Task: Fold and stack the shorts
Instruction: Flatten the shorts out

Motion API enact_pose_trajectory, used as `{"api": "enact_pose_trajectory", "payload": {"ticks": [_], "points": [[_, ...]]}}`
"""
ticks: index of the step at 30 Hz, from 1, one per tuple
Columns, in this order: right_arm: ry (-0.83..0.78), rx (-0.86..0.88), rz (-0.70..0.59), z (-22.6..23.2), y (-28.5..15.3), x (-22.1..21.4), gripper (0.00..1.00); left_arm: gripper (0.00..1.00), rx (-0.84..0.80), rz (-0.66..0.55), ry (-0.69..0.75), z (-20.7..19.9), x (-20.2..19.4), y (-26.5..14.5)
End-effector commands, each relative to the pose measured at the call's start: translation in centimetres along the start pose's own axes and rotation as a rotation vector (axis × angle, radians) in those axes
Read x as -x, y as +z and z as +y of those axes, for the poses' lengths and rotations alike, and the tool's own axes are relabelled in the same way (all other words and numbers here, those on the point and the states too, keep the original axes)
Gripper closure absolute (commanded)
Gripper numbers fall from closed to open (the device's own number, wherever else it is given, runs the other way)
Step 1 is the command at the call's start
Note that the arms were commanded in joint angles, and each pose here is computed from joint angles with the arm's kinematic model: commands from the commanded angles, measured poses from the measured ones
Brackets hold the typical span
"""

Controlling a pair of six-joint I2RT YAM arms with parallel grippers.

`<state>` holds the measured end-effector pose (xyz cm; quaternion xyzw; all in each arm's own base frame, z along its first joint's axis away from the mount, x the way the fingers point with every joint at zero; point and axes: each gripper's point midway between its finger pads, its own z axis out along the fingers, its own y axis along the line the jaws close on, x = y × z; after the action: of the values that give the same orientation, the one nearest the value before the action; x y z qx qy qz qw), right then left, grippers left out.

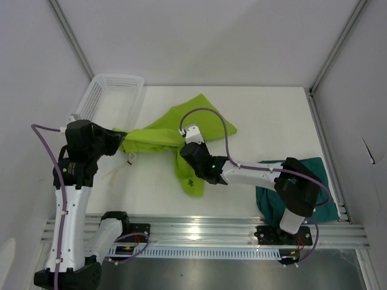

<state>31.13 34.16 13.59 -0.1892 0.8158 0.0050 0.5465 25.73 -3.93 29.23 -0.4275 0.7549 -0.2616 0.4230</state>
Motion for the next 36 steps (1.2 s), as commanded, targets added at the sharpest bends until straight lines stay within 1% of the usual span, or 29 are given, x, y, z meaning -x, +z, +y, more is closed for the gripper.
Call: {"api": "enact_pose_trajectory", "payload": {"ticks": [1,3,6,7,9,12,14,16,17,18,19,20,22,29,33,36], "points": [[-0.048,-0.15,0.105,-4.5,0.2,-2.8,0.77,1.0,-0.084,-0.14,0.007,-3.4,3.7,-1.9],[-0.033,-0.152,0.114,-5.1,0.4,-2.8,0.77,1.0,-0.087,-0.142,0.007,-3.7,3.9,-1.8],[-0.03,-0.067,0.088,-4.4,0.3,-2.1,0.78,1.0,-0.103,-0.121,0.007,-3.9,3.5,-1.8],[-0.032,-0.006,0.09,-3.5,0.2,-2.2,0.78,1.0,-0.096,-0.126,0.005,-3.7,3.5,-1.7],[-0.033,0.037,0.088,-3.2,0.1,-2.1,0.77,1.0,-0.087,-0.126,0.005,-3.4,3.5,-1.4],[-0.038,0.028,0.119,-4.3,0.4,-2.8,0.77,1.0,-0.08,-0.123,0.01,-3.5,3.6,-1.1],[-0.05,0.087,0.141,-3.9,0.3,-3.5,0.76,1.0,-0.087,-0.129,0.012,-3.9,3.9,-1.3],[-0.051,0.139,0.149,-3.6,-0.1,-4.1,0.73,1.0,-0.091,-0.132,0.012,-4.2,4.1,-1.3],[-0.051,0.183,0.157,-3.0,-0.5,-4.5,0.64,1.0,-0.087,-0.129,0.012,-4.2,4.1,-1.1],[-0.046,0.194,0.153,-2.9,-0.7,-4.6,0.6,1.0,-0.073,-0.155,0.01,-4.0,4.6,-1.0],[-0.035,0.2,0.16,-3.1,-1.1,-5.2,0.53,1.0,-0.068,-0.155,0.009,-3.9,4.6,-0.9],[-0.027,0.197,0.162,-3.4,-1.3,-5.4,0.5,1.0,-0.064,-0.159,0.009,-3.8,4.6,-0.8],[-0.017,0.201,0.172,-3.8,-1.9,-6.0,0.47,1.0,-0.058,-0.166,0.008,-3.7,4.8,-0.5],[-0.046,0.201,0.243,-4.3,-2.7,-8.9,0.46,1.0,-0.045,-0.152,0.006,-3.7,4.8,0.8],[-0.044,0.217,0.266,-3.4,-3.2,-10.4,0.46,1.0,-0.036,-0.14,0.005,-3.6,4.6,1.4],[-0.063,0.193,0.293,-3.2,-3.5,-11.5,0.47,1.0,-0.036,-0.145,0.005,-3.5,4.7,1.4]]}}
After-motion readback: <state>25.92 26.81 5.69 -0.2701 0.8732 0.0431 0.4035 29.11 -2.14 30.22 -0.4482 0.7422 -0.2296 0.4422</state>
